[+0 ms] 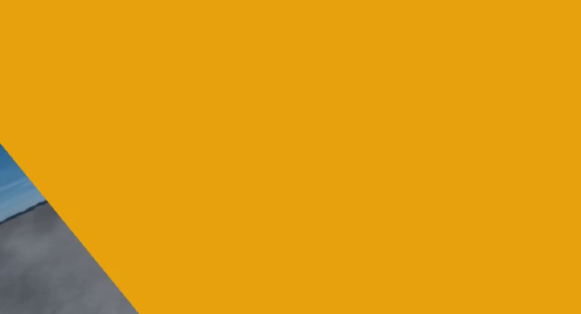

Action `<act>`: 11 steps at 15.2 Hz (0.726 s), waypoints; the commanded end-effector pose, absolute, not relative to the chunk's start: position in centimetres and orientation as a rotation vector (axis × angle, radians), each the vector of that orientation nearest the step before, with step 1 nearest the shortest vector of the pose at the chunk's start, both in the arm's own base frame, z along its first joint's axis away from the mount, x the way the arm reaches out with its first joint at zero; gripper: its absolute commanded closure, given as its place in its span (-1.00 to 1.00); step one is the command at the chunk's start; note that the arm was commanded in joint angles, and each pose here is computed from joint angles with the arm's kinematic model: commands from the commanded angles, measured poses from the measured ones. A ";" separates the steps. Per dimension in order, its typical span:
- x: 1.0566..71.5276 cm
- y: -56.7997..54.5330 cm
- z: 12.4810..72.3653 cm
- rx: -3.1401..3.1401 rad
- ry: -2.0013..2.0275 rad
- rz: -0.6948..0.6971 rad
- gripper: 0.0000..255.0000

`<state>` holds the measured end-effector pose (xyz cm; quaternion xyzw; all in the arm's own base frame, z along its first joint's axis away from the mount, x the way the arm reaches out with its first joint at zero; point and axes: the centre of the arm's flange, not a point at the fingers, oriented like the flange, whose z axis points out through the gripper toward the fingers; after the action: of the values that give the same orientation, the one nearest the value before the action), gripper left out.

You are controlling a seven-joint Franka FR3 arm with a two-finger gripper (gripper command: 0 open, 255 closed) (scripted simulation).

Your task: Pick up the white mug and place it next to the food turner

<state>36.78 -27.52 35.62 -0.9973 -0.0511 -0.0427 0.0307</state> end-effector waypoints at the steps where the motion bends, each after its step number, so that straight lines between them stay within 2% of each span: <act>1: 36.7 -27.6 36.7 -3.073 -0.157 -0.131 1.00; 11: 36.7 -27.6 42.0 -3.073 -0.157 -0.131 1.00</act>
<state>36.74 -27.58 41.44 -0.9973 -0.0512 -0.0427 0.0307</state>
